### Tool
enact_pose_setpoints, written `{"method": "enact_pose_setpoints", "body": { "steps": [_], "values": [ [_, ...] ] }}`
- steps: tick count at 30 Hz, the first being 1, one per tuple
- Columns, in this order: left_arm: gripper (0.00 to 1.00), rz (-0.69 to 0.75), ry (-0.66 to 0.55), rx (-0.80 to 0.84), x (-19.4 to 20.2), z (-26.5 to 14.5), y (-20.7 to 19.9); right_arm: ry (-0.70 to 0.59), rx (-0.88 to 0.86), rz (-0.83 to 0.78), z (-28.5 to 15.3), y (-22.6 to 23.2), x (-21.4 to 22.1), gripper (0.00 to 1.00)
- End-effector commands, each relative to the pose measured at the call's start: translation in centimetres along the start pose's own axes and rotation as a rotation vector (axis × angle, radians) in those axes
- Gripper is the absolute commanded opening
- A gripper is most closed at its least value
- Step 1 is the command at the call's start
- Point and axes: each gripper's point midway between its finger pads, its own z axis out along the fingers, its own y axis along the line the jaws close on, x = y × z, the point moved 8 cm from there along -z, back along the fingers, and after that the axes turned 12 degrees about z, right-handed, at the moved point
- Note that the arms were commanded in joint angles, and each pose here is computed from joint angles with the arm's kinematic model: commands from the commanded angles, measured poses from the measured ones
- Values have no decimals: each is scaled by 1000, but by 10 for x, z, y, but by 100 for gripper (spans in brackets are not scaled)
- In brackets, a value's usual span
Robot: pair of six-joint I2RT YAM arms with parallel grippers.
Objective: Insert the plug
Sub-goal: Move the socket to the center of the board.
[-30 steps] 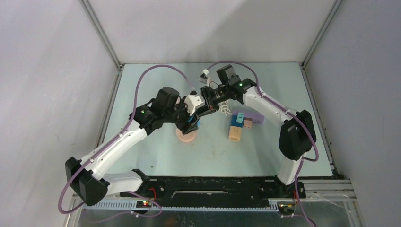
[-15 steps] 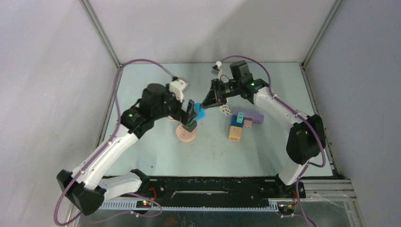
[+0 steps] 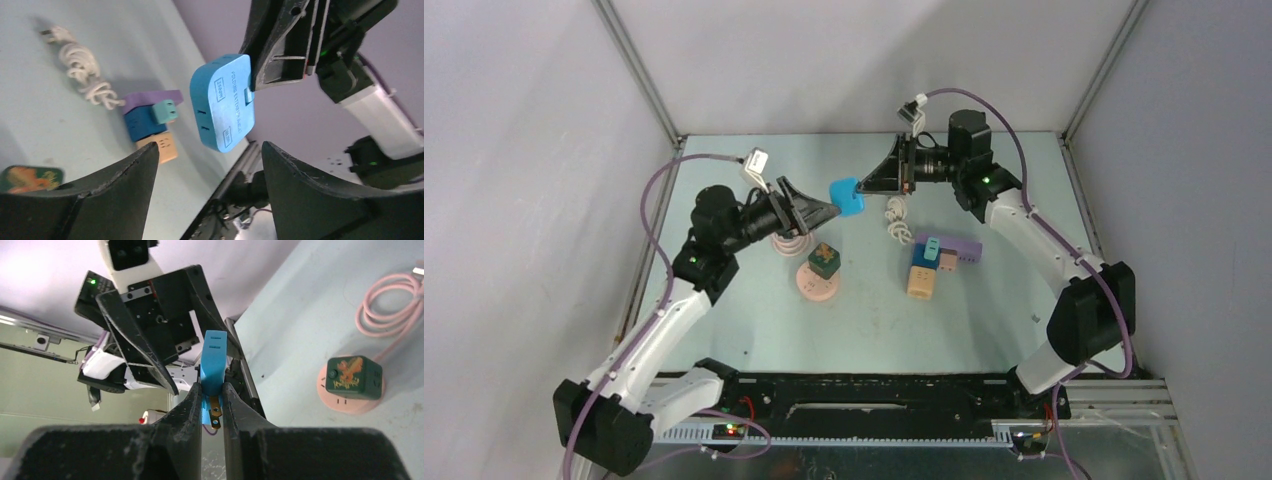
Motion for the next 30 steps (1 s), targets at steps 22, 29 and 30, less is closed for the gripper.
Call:
{"method": "enact_pose_setpoints", "body": {
  "steps": [22, 29, 30],
  "values": [
    [0, -64, 47, 164, -24, 23, -11, 21, -9, -38, -4, 12, 10, 48],
    [0, -98, 101, -170, -13, -9, 6, -37, 129, -60, -14, -5, 11, 99],
    [0, -133, 124, -253, -9, -16, 9, -36, 148, -51, -14, -9, 12, 100]
  ]
}}
